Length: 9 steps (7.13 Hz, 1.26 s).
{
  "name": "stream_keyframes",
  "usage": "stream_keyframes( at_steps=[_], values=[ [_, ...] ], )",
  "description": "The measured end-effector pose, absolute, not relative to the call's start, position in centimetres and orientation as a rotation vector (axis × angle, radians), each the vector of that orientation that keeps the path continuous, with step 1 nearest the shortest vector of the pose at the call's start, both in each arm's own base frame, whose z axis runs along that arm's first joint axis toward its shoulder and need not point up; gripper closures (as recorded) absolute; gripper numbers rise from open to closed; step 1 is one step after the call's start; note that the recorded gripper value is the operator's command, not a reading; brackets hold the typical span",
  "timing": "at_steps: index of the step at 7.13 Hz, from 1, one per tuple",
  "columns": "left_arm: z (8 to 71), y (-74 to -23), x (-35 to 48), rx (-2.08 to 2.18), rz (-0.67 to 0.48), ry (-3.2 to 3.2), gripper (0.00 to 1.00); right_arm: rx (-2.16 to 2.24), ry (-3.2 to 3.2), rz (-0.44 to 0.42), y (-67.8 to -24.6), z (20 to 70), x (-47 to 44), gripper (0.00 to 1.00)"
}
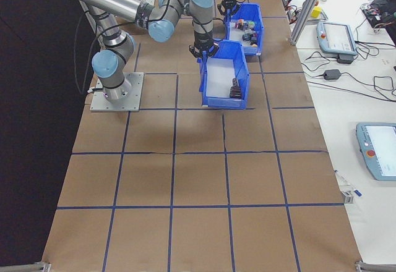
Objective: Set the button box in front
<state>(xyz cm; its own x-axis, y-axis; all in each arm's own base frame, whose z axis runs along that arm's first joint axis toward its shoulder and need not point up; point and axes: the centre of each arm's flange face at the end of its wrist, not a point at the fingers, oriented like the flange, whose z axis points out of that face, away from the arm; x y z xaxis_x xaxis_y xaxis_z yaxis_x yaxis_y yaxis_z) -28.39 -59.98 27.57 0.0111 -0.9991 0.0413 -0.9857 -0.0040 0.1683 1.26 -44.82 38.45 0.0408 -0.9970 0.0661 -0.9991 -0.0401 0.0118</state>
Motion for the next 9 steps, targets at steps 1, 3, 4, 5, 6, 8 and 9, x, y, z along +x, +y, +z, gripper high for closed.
stream_keyframes(
  at_steps=[1,3,4,5,6,8,9],
  values=[
    [28.0,-59.9,-28.4,2.121,-0.14,-2.095,0.03,2.226,-2.138,0.061,-44.8,38.5,1.3,0.89],
    [32.3,-58.9,-27.8,2.03,-0.124,-2.14,0.02,2.222,-2.148,0.059,-44.4,38.4,1.5,0.88],
    [35.8,-57.9,-26.5,1.897,-0.108,-2.281,0.02,2.208,-2.158,0.063,-43.3,38.4,2.0,0.88],
    [39.4,-57.0,-24.8,1.724,-0.089,-2.455,0.02,2.195,-2.169,0.068,-41.5,38.1,2.6,0.88],
    [42.3,-56.0,-23.4,1.488,-0.073,-2.635,0.01,2.192,-2.178,0.086,-39.5,37.7,3.4,0.88],
    [47.1,-52.8,-21.4,0.857,-0.06,-2.924,0.01,2.173,-2.218,0.144,-37.1,37.3,5.2,0.88],
    [49.7,-50.4,-20.4,0.541,-0.033,-2.996,0.01,2.175,-2.23,0.15,-36.3,36.9,7.2,0.88]
  ],
)
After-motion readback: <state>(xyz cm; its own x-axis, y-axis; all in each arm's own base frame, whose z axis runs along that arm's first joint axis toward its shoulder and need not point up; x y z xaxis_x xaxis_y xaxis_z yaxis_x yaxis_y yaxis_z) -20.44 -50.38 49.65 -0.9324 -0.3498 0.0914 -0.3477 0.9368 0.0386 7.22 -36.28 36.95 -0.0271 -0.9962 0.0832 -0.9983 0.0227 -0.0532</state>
